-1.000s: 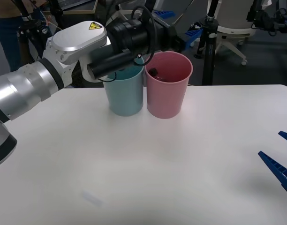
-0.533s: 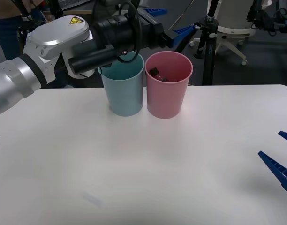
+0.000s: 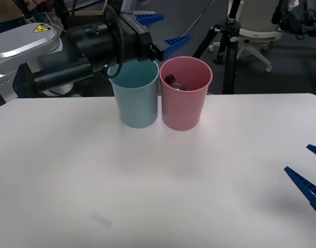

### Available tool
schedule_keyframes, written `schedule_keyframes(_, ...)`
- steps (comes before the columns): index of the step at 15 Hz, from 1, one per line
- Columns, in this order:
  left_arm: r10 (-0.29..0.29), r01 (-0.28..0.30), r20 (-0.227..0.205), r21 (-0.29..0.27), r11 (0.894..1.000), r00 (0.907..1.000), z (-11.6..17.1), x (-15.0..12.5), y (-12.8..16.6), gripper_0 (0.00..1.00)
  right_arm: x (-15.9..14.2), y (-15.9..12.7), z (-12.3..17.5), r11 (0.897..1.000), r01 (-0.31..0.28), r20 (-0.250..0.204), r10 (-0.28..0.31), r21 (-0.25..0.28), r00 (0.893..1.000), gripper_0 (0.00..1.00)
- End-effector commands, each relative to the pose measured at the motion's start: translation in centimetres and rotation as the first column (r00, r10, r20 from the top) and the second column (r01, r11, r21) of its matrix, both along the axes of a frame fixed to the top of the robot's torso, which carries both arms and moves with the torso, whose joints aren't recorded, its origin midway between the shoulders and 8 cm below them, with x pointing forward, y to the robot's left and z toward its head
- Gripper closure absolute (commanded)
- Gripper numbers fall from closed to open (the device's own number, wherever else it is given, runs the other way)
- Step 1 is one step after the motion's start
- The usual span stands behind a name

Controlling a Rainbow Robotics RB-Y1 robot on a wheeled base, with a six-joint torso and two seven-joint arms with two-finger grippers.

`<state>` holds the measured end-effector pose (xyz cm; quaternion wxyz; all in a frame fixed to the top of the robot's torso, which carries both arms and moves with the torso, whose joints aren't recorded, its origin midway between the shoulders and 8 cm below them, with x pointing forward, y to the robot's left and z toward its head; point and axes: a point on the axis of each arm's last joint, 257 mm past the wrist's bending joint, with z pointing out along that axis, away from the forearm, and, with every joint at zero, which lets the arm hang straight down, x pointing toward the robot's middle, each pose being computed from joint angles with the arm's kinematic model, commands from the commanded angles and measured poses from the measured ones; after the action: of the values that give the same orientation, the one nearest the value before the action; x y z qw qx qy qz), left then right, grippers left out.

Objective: Grasp the object on the table and drop it into the matching bin: aluminum can to the light blue bin, PET bottle to the pink bin.

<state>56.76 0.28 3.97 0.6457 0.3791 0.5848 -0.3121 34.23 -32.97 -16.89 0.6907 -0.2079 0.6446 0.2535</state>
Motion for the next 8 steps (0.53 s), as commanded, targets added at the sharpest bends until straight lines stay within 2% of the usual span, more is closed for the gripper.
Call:
schedule_keyframes(1, 0.0, 0.0, 0.018, -0.003, 1.0, 0.9998, 0.1, -2.1, 2.5, 0.0, 0.0, 0.0, 0.0, 1.0, 0.0, 0.0, 0.0, 0.0, 1.0, 0.0)
schedule_keyframes(6, 0.014, -0.013, 0.038, -0.009, 1.0, 0.9992, -0.2, -5.3, 7.0, 0.0, 0.0, 0.0, 0.0, 1.0, 0.0, 0.0, 0.0, 0.0, 1.0, 0.0)
schedule_keyframes(8, -0.002, 0.002, 0.05, -0.013, 1.0, 0.9988, -0.4, -6.6, 8.6, 0.0, 0.0, 0.0, 0.0, 1.0, 0.0, 0.0, 0.0, 0.0, 1.0, 0.0)
